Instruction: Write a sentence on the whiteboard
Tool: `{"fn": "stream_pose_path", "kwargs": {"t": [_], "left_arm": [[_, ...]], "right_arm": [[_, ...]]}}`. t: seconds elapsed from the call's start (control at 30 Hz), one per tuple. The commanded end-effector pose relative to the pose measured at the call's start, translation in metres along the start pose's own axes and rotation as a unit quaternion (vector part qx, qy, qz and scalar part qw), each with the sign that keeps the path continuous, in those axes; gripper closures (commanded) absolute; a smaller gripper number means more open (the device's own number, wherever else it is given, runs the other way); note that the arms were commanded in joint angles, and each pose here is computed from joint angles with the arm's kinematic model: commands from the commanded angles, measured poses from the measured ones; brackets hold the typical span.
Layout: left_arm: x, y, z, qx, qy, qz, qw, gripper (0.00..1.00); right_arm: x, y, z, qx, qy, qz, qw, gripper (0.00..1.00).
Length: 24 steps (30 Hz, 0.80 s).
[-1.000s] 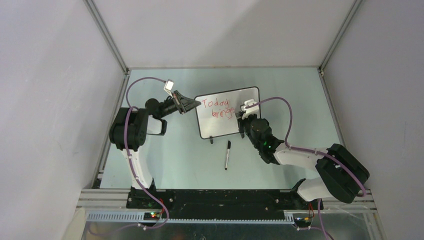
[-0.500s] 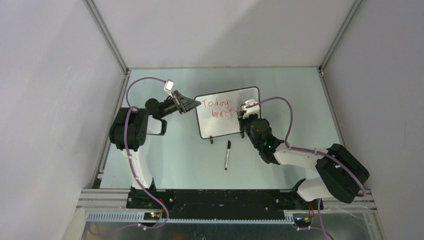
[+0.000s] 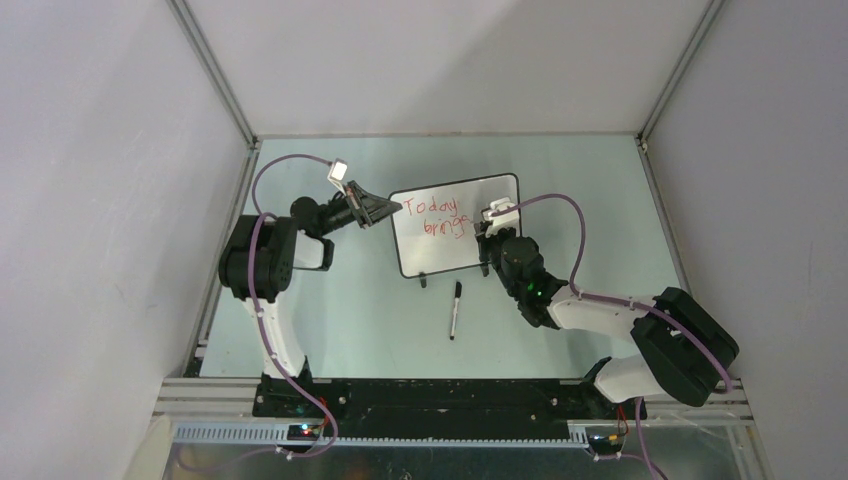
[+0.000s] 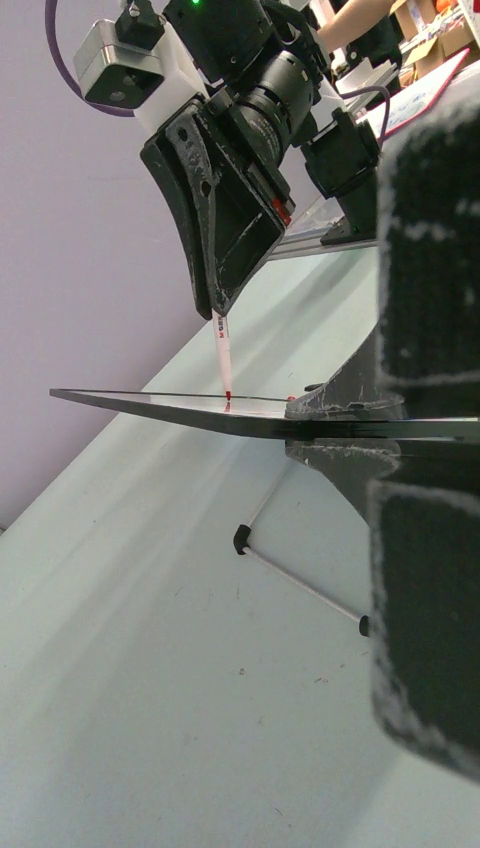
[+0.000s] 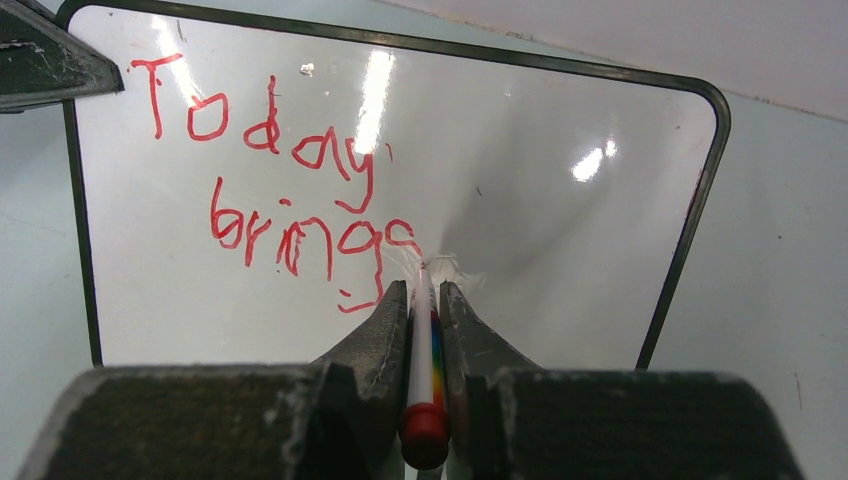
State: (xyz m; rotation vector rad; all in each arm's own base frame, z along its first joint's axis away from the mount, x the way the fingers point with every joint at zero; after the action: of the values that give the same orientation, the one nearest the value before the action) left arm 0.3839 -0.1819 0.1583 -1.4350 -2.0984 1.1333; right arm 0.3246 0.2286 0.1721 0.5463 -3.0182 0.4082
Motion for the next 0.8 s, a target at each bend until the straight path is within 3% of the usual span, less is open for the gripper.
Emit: {"fn": "stream_pose_path", "kwargs": {"t": [0.0,0.77], "left_arm": [[0.001,-0.011,-0.006,-0.055,0.001,0.019,0.998,1.00],[0.001,-0.010,-0.006,-0.055,0.001,0.019,0.998,1.00]], "right_arm": [[-0.003,0.000,-0.006,-0.007,-0.007,0.002,1.000,1.00],[-0.003,0.015,-0.001,-0.010,-0.003,-0.035,0.999,1.00]]}}
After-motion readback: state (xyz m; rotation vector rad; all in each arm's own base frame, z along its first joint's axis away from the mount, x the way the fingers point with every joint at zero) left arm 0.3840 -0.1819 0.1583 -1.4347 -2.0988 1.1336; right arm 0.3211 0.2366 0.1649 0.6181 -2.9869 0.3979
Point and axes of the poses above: each gripper's point midway between its finger pads, its own x axis back along the fingers, its own y axis along the line the jaws close on, z = x × y, the point moved 2 cm from there along x, back along the fingers, and after that the axes turned 12 degrees about x, right-handed, at the moved point
